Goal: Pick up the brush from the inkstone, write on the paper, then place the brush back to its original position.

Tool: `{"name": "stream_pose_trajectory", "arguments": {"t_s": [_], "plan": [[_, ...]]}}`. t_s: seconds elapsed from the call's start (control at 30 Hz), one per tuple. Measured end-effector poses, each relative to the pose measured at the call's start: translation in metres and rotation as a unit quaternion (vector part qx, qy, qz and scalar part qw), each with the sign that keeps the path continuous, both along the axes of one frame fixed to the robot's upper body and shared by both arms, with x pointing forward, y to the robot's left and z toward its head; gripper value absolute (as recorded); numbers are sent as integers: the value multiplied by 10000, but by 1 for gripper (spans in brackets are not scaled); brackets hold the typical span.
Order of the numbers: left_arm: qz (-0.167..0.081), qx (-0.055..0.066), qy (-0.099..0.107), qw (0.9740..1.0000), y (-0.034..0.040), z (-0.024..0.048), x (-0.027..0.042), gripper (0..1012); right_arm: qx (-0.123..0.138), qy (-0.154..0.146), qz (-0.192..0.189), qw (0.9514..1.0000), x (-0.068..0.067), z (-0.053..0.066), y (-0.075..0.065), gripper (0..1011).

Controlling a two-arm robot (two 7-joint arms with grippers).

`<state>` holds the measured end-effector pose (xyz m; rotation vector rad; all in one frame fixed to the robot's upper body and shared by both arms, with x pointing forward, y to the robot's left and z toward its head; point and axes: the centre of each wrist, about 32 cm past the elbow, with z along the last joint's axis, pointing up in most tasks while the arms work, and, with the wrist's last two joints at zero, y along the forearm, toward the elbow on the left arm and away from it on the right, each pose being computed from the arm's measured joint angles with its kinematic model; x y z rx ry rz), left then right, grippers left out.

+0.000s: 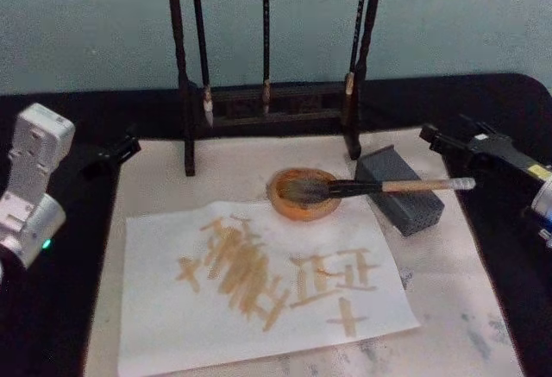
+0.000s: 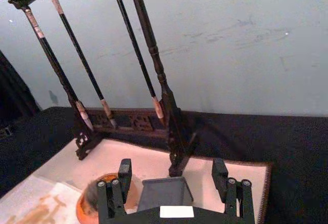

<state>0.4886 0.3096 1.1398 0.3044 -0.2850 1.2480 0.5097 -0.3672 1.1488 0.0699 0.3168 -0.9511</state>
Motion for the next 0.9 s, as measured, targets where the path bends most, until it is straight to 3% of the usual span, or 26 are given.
{"name": "stream_pose_trajectory", "arguments": {"t_s": [0.53, 0.9], "plan": [[0, 0, 0, 10000, 0, 0, 0, 1002, -171, -26, -160, 9997, -64, 17, -141, 1008], [0, 0, 1, 10000, 0, 0, 0, 1002, -533, -244, -153, 9982, -189, 151, -158, 1008]]}}
